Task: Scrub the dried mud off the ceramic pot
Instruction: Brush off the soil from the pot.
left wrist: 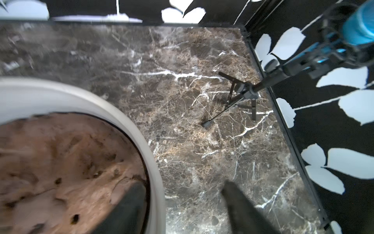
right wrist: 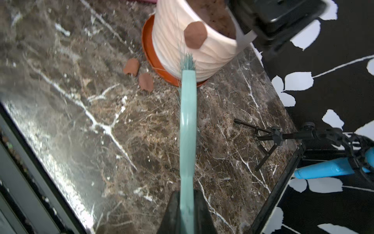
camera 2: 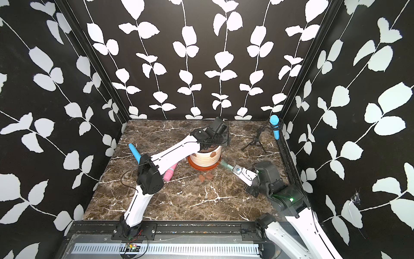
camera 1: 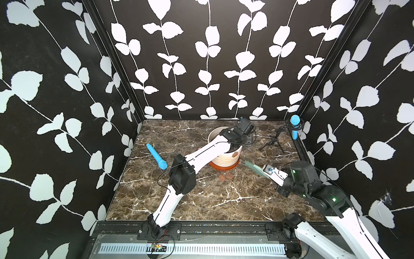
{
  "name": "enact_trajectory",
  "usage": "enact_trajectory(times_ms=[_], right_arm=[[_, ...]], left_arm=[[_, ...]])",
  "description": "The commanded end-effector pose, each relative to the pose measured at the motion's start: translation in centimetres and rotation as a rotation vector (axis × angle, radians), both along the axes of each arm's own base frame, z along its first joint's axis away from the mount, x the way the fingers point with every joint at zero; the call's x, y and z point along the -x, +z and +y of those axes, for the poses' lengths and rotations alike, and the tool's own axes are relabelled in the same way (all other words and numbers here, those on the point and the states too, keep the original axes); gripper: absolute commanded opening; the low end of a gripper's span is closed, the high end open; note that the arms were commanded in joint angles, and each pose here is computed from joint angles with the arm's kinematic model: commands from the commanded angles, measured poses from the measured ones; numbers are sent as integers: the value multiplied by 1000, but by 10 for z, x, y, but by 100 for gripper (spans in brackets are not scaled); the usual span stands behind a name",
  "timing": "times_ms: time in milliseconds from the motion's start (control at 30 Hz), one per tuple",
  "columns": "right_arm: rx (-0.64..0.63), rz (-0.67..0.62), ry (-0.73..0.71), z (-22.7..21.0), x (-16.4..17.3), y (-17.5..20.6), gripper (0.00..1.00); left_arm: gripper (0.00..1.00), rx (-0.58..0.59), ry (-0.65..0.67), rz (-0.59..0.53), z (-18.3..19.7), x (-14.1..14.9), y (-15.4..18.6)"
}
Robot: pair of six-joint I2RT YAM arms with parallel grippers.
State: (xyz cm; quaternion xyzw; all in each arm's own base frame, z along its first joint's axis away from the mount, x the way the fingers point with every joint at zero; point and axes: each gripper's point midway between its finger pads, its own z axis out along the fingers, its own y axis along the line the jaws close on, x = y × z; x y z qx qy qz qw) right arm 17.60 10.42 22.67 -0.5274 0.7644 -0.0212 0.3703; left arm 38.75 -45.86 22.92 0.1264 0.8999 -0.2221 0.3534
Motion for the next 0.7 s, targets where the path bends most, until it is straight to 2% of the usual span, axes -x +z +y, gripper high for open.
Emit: enact_trajectory(times_ms=[0, 100, 233, 333, 400, 533, 667], right_arm=[[123, -103, 182, 5, -4, 18, 0], [124, -178, 220, 17, -22, 47, 0], [55, -180, 327, 46, -31, 80, 0], [49, -160, 421, 65, -37, 89, 0], [79, -161, 431, 70, -51, 91, 0], [174, -183, 437, 82, -83, 93, 0], [264, -199, 559, 99, -83, 81, 0]], left_arm=[[87, 41, -35, -155, 34, 13, 95], [98, -24, -36, -186, 72, 16, 109], [98, -69, 3, -208, 129, 21, 123], [98, -123, 17, -241, 168, 31, 123], [98, -182, 42, -276, 196, 37, 119], [98, -323, 123, -270, 266, 43, 83], [98, -365, 202, -233, 319, 44, 47]])
